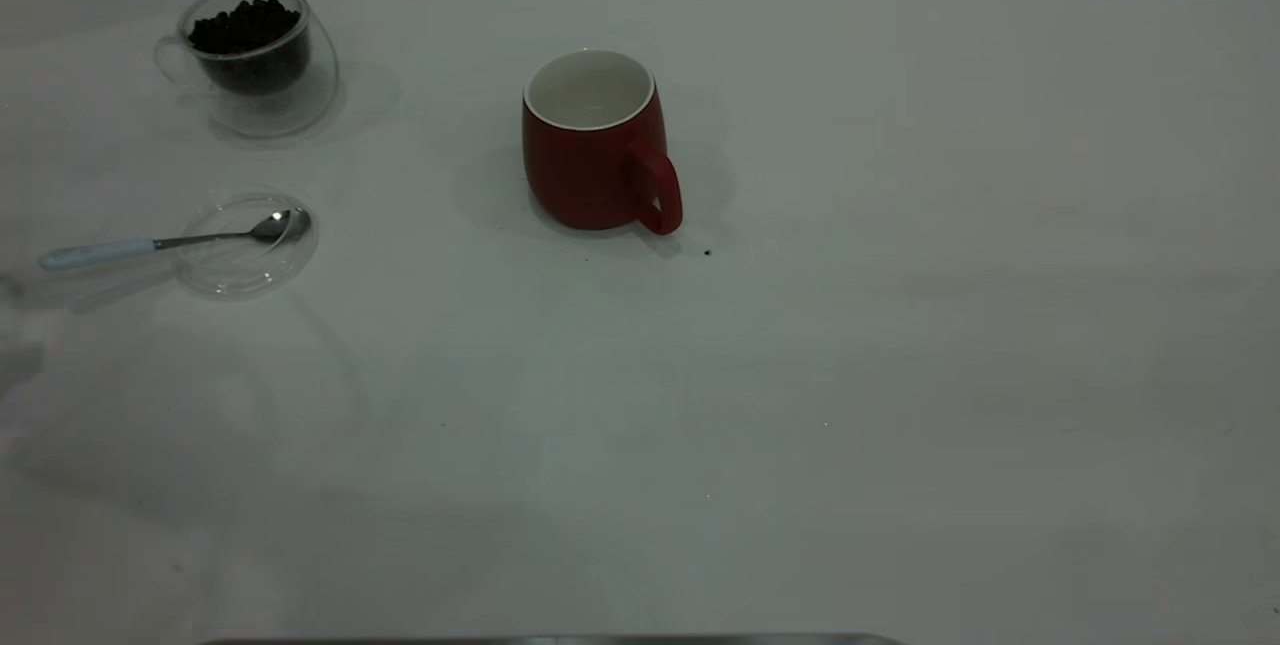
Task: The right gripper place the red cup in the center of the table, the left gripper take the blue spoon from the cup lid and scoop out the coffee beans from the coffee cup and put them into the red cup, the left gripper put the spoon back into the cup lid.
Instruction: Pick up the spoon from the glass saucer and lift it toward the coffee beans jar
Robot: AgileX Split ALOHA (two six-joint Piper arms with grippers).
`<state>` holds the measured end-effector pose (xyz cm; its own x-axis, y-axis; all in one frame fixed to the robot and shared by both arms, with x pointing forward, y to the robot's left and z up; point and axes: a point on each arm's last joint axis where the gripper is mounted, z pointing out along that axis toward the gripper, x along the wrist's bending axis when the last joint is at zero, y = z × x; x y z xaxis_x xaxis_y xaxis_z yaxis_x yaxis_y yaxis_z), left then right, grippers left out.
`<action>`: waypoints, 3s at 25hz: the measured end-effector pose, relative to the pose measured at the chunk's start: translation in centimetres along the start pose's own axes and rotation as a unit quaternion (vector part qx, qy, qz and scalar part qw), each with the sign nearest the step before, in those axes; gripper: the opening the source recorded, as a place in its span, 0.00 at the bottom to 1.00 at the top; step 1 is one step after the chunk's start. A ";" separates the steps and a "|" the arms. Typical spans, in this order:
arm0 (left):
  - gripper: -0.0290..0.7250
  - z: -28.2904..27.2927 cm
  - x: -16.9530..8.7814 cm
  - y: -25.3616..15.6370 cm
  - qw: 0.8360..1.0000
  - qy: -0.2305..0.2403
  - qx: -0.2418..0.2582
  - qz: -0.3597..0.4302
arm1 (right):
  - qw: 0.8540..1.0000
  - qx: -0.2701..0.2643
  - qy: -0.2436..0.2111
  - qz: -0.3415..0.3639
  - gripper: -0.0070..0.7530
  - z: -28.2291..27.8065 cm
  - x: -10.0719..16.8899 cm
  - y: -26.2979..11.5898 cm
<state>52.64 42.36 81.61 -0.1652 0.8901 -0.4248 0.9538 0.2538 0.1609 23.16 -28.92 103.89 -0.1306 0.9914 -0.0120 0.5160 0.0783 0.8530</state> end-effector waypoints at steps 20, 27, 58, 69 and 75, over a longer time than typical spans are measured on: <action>0.72 4.6 0.1 0.4 0.989 -0.124 -0.085 -0.014 | 1.000 0.000 0.000 0.000 0.62 0.0 0.0 0.0; 0.72 4.6 0.1 0.7 0.987 -0.123 -0.098 -0.014 | 1.000 0.000 0.000 0.000 0.62 0.0 0.0 0.0; 0.56 5.7 0.1 0.5 0.981 -0.155 -0.112 -0.035 | 1.000 0.000 0.000 0.000 0.62 0.0 0.0 0.0; 0.40 5.7 0.0 0.4 0.981 -0.157 -0.107 -0.029 | 1.000 0.000 0.000 0.000 0.62 0.0 0.0 0.0; 0.25 5.5 -0.3 0.4 0.978 -0.177 -0.110 -0.026 | 1.000 0.000 0.000 0.000 0.62 0.0 0.0 0.0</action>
<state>54.49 40.08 76.87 -0.0785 0.6964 -0.7133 0.8632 0.4055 0.3008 23.16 -28.92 103.89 -0.1307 0.9913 -0.0123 0.5159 0.0786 0.8530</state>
